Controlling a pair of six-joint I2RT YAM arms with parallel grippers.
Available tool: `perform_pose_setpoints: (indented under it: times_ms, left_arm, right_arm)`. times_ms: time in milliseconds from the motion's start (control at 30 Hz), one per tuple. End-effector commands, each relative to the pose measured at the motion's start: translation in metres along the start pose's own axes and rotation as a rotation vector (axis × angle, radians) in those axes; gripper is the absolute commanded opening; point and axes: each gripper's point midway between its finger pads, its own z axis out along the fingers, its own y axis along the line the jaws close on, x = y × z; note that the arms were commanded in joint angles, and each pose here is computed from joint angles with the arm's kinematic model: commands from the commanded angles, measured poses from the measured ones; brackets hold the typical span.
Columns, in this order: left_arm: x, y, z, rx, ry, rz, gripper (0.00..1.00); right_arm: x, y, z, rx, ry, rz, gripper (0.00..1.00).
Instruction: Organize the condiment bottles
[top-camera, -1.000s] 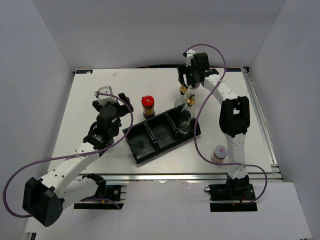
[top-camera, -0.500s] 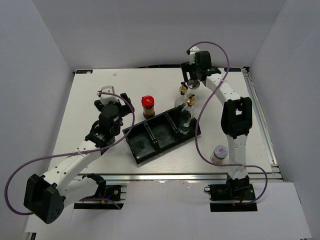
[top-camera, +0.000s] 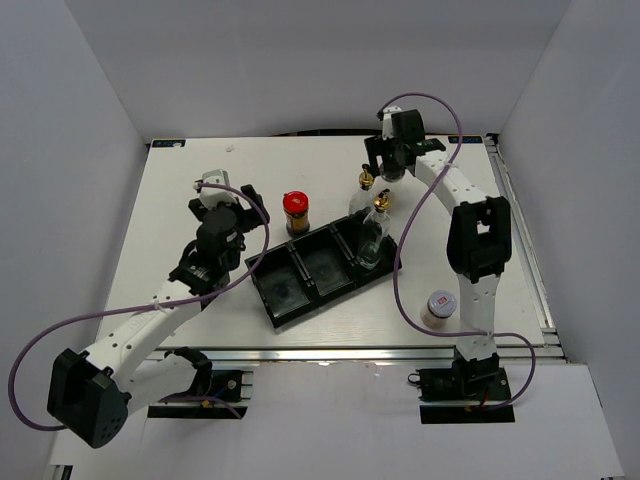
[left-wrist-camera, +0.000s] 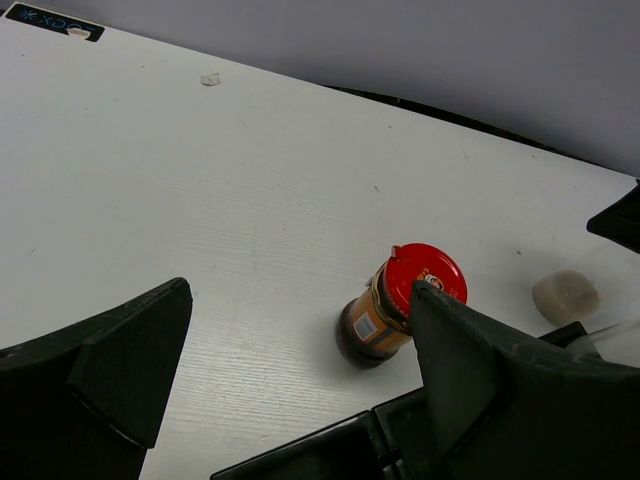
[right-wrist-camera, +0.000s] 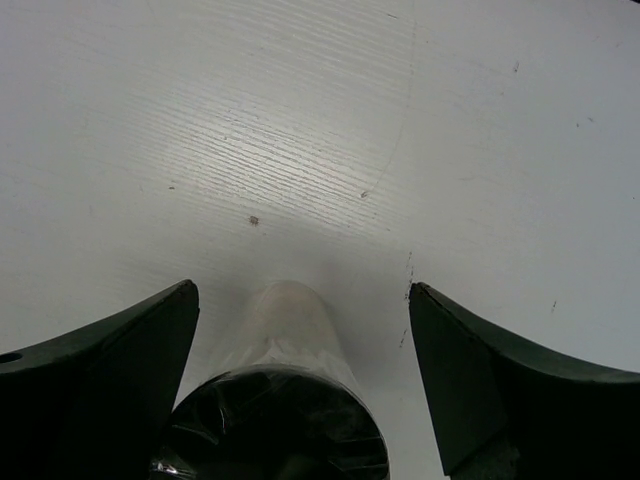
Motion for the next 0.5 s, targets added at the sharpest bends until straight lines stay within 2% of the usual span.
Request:
perform_pose_setpoints:
  times_ms: [0, 300, 400, 433, 467]
  left_arm:
    - [-0.020, 0.000, -0.007, 0.012, -0.043, -0.037, 0.98]
    - [-0.019, 0.003, -0.009, 0.007, -0.047, -0.038, 0.98]
    - [-0.019, 0.002, -0.009, 0.012, -0.047, -0.037, 0.98]
    - [-0.019, 0.001, -0.009, 0.015, -0.046, -0.038, 0.98]
    - [-0.018, 0.001, -0.009, 0.014, -0.044, -0.037, 0.98]
  right_arm:
    - [-0.002, -0.009, -0.011, 0.041, 0.000, 0.028, 0.89]
    - [0.007, -0.017, -0.039, 0.106, 0.008, 0.068, 0.85]
    - [0.004, -0.017, -0.044, 0.099, -0.018, 0.061, 0.70]
    - [0.003, -0.017, -0.045, 0.097, -0.023, 0.061, 0.57]
    - [0.001, -0.016, -0.046, 0.096, -0.028, 0.065, 0.51]
